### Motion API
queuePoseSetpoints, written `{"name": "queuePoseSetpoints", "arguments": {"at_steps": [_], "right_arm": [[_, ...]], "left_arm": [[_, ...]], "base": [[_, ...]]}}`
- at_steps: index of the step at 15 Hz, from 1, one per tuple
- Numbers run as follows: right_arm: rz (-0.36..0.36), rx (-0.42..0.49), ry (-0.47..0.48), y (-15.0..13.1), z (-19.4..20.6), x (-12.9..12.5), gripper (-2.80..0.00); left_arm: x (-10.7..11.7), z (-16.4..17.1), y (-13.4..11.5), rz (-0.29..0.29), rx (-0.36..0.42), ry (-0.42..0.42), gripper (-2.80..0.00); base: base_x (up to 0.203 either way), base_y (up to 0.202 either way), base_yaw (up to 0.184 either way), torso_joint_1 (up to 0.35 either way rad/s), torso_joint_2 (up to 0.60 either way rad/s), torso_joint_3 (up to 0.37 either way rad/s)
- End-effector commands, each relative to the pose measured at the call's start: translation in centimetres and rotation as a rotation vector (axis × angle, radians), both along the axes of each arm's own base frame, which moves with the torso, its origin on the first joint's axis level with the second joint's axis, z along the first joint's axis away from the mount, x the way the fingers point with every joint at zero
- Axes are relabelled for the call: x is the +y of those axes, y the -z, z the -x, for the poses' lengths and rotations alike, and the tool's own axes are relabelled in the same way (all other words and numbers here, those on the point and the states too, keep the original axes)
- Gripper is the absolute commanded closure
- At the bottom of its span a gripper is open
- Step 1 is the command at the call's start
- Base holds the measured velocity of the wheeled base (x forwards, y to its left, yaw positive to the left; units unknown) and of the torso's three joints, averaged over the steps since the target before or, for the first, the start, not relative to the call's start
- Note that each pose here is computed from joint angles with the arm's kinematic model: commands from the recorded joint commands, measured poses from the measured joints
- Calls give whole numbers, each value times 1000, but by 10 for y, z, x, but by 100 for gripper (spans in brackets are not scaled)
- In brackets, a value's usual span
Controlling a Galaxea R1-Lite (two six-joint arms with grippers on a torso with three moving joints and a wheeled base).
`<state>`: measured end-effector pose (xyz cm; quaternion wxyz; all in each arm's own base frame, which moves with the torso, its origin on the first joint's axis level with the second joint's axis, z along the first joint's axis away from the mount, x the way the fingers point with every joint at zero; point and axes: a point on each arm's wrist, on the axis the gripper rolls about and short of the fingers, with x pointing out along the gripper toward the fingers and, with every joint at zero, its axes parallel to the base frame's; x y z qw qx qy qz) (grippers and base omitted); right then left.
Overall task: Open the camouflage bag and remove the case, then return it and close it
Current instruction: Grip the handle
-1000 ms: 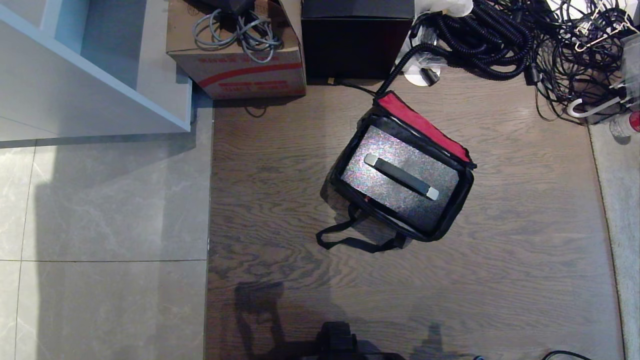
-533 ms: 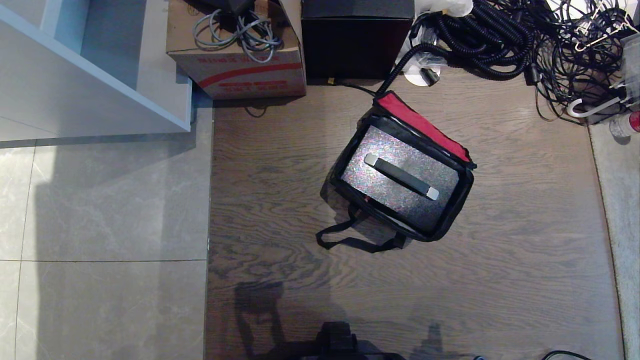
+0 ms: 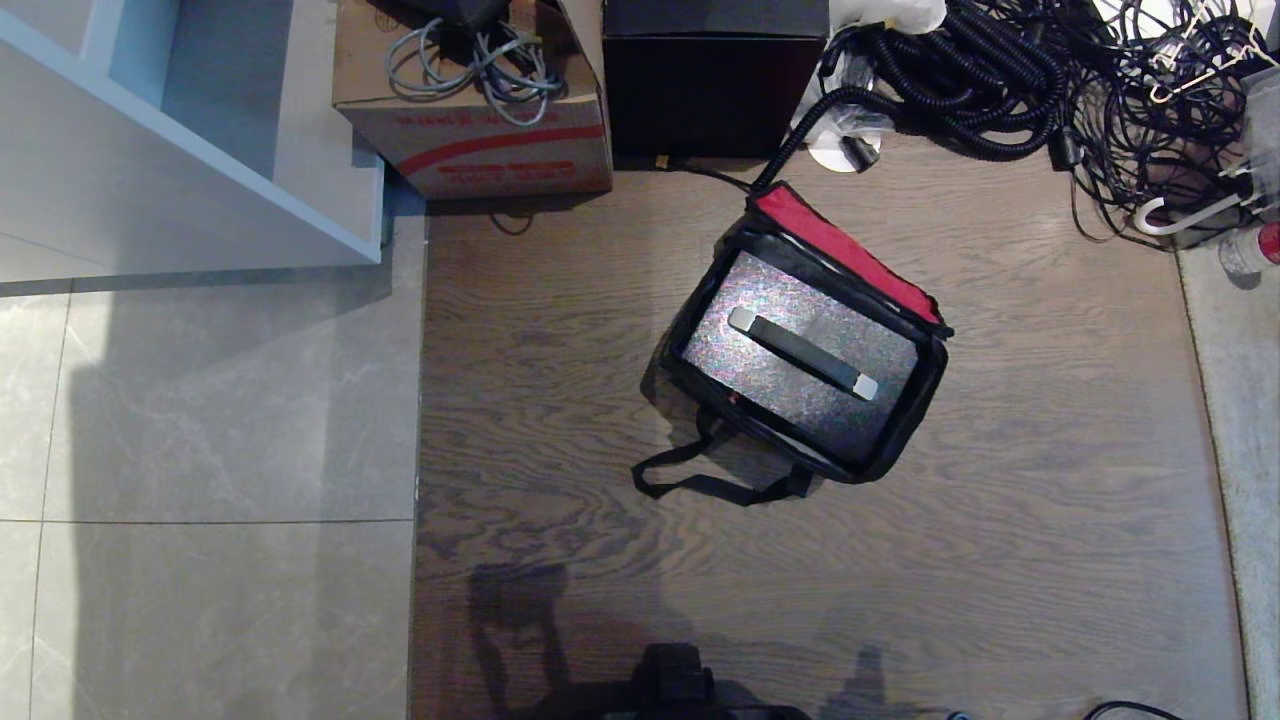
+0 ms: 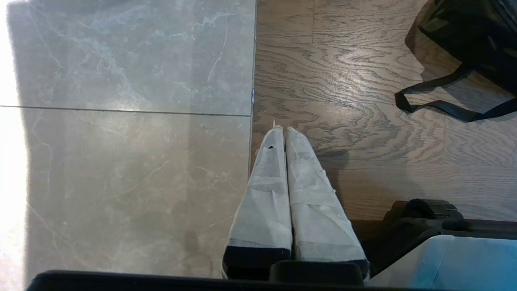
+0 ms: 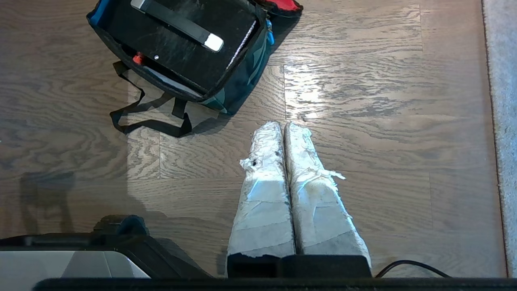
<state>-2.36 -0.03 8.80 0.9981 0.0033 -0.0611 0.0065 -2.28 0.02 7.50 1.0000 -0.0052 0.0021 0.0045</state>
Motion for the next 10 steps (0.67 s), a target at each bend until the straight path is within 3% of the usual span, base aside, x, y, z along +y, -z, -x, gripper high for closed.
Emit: {"name": "queuePoseSetpoints", "arguments": {"at_steps": [1,10], "right_arm": [[2,40,0,11,-3,0,0],[1,41,-1,11,-3,0,0]], "left_arm": [[0,0,0,0,0,0,0],[0,0,0,0,0,0,0]], "base": [[0,0,0,0,0,0],[0,0,0,0,0,0]]}}
